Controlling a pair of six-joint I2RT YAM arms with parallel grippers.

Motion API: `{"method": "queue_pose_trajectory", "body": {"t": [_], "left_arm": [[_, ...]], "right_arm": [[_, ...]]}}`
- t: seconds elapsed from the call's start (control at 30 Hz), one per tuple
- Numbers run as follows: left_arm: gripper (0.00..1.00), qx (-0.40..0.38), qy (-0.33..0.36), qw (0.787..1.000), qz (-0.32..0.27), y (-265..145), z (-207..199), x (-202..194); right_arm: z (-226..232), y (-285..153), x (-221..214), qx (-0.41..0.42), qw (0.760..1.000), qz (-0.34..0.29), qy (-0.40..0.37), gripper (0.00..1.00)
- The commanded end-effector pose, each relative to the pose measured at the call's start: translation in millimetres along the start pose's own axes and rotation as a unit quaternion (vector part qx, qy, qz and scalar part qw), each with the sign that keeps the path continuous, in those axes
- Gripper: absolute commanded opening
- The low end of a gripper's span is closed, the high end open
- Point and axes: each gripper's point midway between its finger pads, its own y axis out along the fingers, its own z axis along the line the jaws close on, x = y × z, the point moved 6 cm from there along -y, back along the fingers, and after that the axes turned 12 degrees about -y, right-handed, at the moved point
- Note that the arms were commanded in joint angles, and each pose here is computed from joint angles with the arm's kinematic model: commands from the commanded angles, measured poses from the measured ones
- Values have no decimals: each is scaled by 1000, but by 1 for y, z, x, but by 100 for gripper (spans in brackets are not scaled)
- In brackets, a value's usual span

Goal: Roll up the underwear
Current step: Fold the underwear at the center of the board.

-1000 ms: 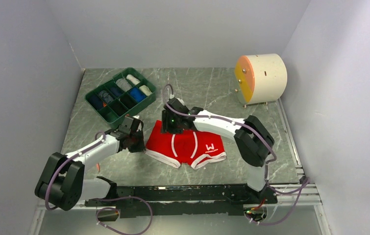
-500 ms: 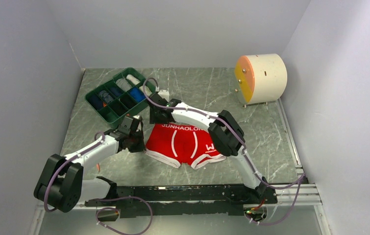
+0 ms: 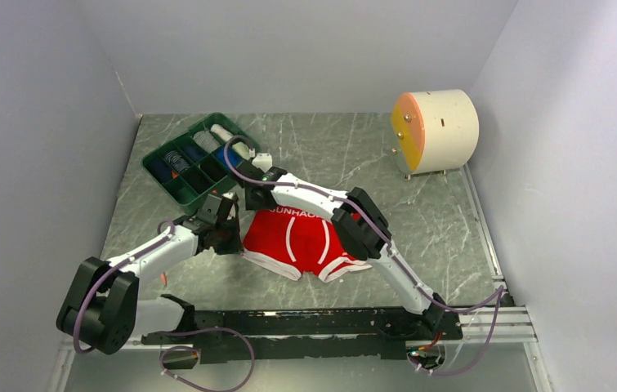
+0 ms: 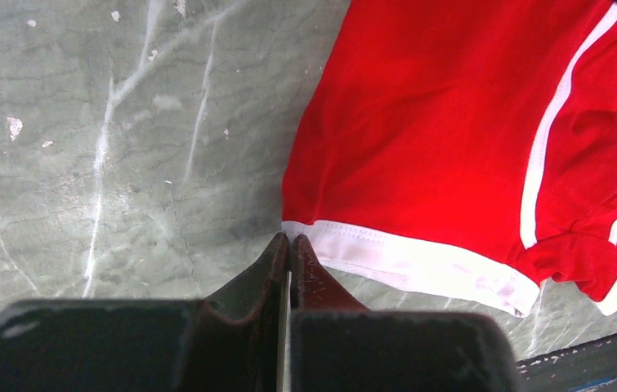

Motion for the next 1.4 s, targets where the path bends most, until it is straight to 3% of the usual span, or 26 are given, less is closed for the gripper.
{"method": "queue_pose_trajectory", "body": {"t": [0.0, 0.3, 0.6, 0.73, 1.03, 1.23, 1.37], "left_arm": [[5, -25, 19, 999, -8, -5, -9, 4], [5, -28, 17, 999, -9, -6, -9, 4], [5, -34, 16, 999, -7, -6, -11, 4], [5, -39, 16, 999, -6, -6, -12, 4], [5, -47, 28, 997, -49, -32, -23, 21], [5, -113, 47, 990, -70, -59, -46, 31], [5, -172, 64, 982, -53, -67, -66, 29]], "right_arm": [[-1, 10, -2, -41, 999, 5, -16, 42], [-7, 25, -35, -130, 990, 18, -55, 31], [2, 21, -25, -110, 992, 5, -54, 14], [10, 16, -15, -87, 995, 1, -51, 1], [15, -29, 32, 34, 999, -38, -9, 0], [0, -51, 49, 97, 994, -47, 5, 0], [-20, -63, 56, 138, 989, -50, 29, 0]]}}
